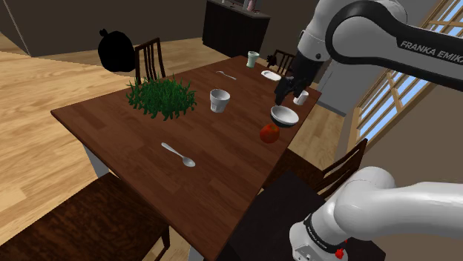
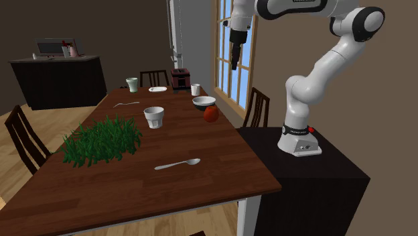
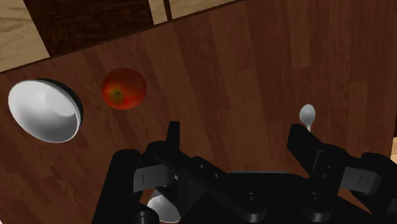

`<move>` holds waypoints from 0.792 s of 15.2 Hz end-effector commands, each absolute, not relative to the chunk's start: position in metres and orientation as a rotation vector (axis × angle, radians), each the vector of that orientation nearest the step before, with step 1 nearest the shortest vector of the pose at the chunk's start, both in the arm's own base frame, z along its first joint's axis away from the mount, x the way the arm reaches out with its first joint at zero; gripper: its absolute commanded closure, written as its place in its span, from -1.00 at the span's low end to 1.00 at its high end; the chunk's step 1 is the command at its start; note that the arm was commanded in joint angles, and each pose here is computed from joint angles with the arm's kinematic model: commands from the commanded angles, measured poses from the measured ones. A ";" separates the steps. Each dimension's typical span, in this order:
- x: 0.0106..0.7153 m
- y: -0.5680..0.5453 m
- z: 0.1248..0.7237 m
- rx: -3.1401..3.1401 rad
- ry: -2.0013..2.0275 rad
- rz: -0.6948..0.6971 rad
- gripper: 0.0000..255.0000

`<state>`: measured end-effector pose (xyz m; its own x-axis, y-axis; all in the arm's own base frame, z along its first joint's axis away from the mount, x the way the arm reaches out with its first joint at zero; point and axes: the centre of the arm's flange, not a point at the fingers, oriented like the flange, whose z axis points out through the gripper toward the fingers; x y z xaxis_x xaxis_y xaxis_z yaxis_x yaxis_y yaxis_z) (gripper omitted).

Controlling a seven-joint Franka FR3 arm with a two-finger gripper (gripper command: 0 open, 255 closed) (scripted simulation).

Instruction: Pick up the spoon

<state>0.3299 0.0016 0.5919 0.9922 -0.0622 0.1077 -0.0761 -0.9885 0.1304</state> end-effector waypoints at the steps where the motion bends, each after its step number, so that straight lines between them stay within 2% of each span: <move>1: 0.330 0.002 0.592 3.001 -0.105 0.156 -1.00; 12: 0.400 0.048 0.484 3.075 -0.061 0.213 -1.00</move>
